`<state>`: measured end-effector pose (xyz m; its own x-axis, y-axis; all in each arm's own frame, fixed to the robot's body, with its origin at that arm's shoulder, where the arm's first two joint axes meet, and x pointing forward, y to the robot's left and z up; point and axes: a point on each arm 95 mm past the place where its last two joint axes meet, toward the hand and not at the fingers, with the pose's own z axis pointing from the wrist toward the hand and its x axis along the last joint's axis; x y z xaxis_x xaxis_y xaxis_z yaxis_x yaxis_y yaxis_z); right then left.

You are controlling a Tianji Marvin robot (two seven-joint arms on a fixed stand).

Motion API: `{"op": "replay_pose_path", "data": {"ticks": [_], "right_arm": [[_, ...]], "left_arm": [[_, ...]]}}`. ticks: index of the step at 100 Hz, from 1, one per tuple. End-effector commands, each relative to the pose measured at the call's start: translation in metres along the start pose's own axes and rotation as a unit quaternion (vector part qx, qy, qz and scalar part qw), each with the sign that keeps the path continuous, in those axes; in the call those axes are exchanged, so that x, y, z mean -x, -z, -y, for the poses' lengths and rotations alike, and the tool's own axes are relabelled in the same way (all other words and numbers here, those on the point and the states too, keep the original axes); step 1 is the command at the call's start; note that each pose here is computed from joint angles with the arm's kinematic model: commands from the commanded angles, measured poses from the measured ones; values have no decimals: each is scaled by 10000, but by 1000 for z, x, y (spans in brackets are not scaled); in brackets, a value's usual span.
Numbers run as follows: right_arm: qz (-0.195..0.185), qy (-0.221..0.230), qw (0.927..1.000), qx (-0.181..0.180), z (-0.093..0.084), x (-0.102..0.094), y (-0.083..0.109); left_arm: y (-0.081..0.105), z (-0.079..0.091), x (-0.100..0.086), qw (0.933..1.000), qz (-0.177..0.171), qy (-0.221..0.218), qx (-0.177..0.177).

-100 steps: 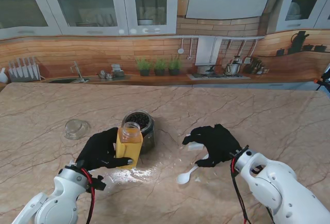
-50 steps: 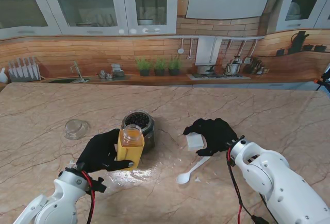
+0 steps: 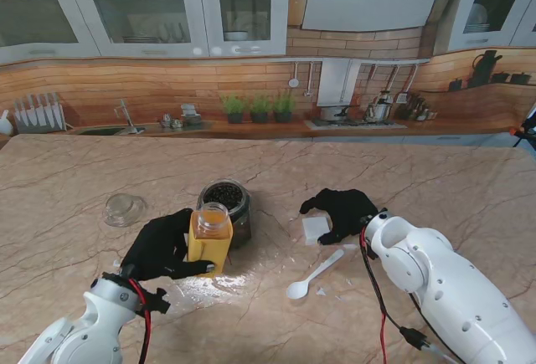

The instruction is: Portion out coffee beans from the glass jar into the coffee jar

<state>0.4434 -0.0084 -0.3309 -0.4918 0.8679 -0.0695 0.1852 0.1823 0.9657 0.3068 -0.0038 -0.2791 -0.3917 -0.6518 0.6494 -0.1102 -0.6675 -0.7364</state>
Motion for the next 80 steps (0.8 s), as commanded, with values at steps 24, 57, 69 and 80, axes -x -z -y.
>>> {"op": "replay_pose_path", "data": {"ticks": [24,57,69,80], "right_arm": [[14,-79,10000,-7,8,-2,-13],[30,-145,9998,-143,19,-4,-27],[80,-176,9996,-201,28,-6,-28],[140,-223,9995,-176,36,-8,-30]], "left_arm": [[-2,0,-2,10000,-3,53,-14],[-1,1,1,10000,35,47,-34],[-1,1,2,10000,40,49,-54],[-1,1,2,10000,46,47,-63]]}}
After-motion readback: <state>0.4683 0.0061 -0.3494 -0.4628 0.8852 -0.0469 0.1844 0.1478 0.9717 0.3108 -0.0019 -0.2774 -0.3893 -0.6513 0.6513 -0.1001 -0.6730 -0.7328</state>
